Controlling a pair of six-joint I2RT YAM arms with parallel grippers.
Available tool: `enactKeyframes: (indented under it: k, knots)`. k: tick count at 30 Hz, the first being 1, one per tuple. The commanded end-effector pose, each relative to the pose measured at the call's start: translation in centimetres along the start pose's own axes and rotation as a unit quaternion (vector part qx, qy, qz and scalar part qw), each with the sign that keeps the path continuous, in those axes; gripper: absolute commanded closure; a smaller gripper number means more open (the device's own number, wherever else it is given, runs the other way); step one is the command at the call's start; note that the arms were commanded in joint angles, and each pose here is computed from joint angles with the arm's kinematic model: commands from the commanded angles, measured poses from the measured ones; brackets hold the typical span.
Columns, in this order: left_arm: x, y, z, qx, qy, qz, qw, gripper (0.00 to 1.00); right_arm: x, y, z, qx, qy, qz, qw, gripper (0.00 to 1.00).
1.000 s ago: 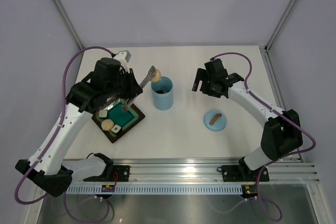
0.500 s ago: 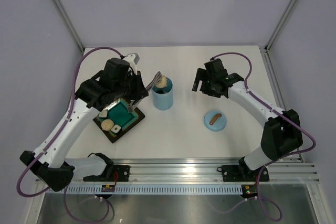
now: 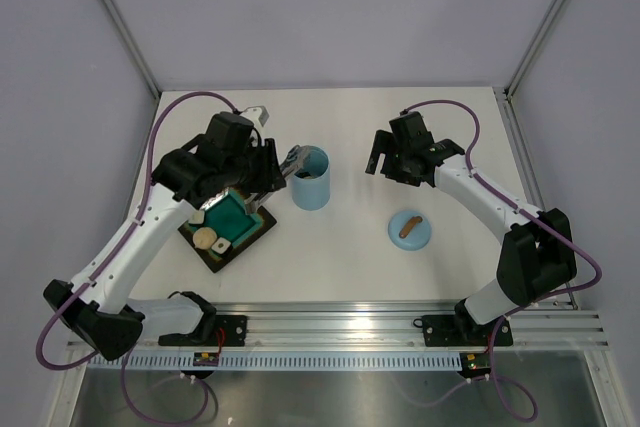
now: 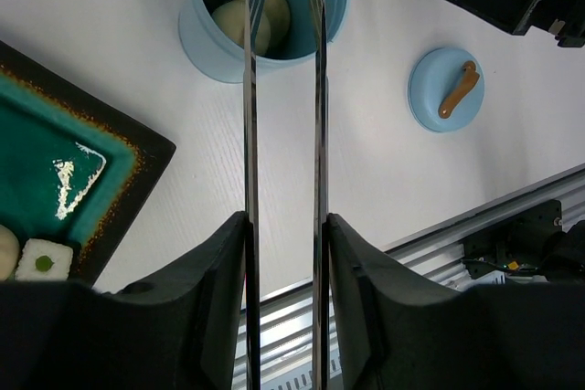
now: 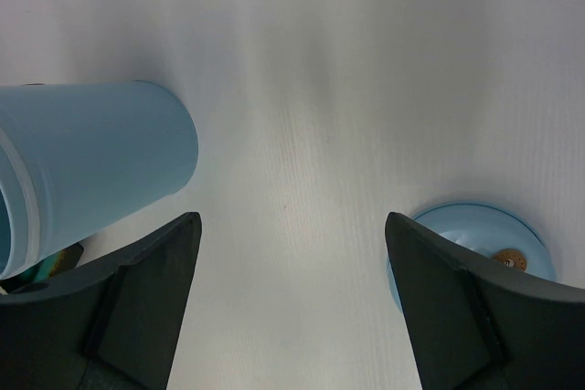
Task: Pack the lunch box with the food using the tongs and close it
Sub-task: Place the fake food in the packing box, then pick up the fake food from the plate.
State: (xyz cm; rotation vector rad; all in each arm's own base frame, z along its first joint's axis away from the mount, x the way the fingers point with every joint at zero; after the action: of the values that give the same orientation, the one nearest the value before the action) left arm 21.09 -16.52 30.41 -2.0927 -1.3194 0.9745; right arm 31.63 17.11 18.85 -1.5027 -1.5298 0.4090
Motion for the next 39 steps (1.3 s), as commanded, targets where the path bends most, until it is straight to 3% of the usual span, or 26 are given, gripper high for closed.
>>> enactKeyframes:
  k: [1,3,5,8,13,20,25,29,39]
  knots:
    - [-0.4,-1.4,-1.2,-0.041,0.007,0.006,0.999,0.61,0.9,-0.5,-1.0,-0.023,-0.005,-0.015,1.0,0.1]
    - [-0.4,-2.3,-1.5,-0.057,0.007,0.003,0.998,0.65,0.9,-0.6,-1.0,-0.023,-0.006,-0.016,1.0,0.1]
    - [0.3,-3.0,-1.9,-0.078,0.005,-0.023,0.997,0.81,0.9,-0.6,-1.0,-0.023,-0.006,-0.016,1.0,0.1]
    - [2.2,-4.1,-1.6,-0.099,-0.008,-0.088,0.991,0.94,1.0,-0.6,-1.0,-0.023,-0.006,-0.019,1.0,0.1]
    - [6.9,-4.8,0.6,-0.083,-0.068,-0.181,0.978,0.95,1.1,-0.7,-1.1,-0.023,-0.006,-0.022,0.999,0.1]
    - [12.6,-5.1,5.6,-0.014,-0.128,-0.308,0.943,0.91,1.4,-0.7,-1.1,-0.02,-0.007,-0.032,0.999,0.1]
    - [14.2,-4.9,7.1,0.009,-0.141,-0.352,0.925,0.77,1.2,-0.9,-0.9,-0.022,-0.005,-0.032,0.999,0.1]
    - [14.6,-4.0,7.4,0.019,-0.142,-0.351,0.926,0.63,1.0,-1.0,-0.6,-0.023,-0.003,-0.034,0.999,0.1]
    - [15.3,-2.1,8.0,0.059,-0.118,-0.354,0.926,0.53,0.6,-0.9,-0.3,-0.022,-0.003,-0.029,0.999,0.1]
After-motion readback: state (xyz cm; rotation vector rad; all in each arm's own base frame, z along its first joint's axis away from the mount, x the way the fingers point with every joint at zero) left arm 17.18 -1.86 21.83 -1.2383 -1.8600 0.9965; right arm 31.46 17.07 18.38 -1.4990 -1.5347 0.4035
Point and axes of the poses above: each gripper's point midway between its finger pads, its own y axis out along the fingers, its own x axis along the line the jaws close on, z = x × y, the point moved 6 cm from there along -y, back along the fingers, and after that the axes turned 5 degrees about y, right-handed, at the moved point
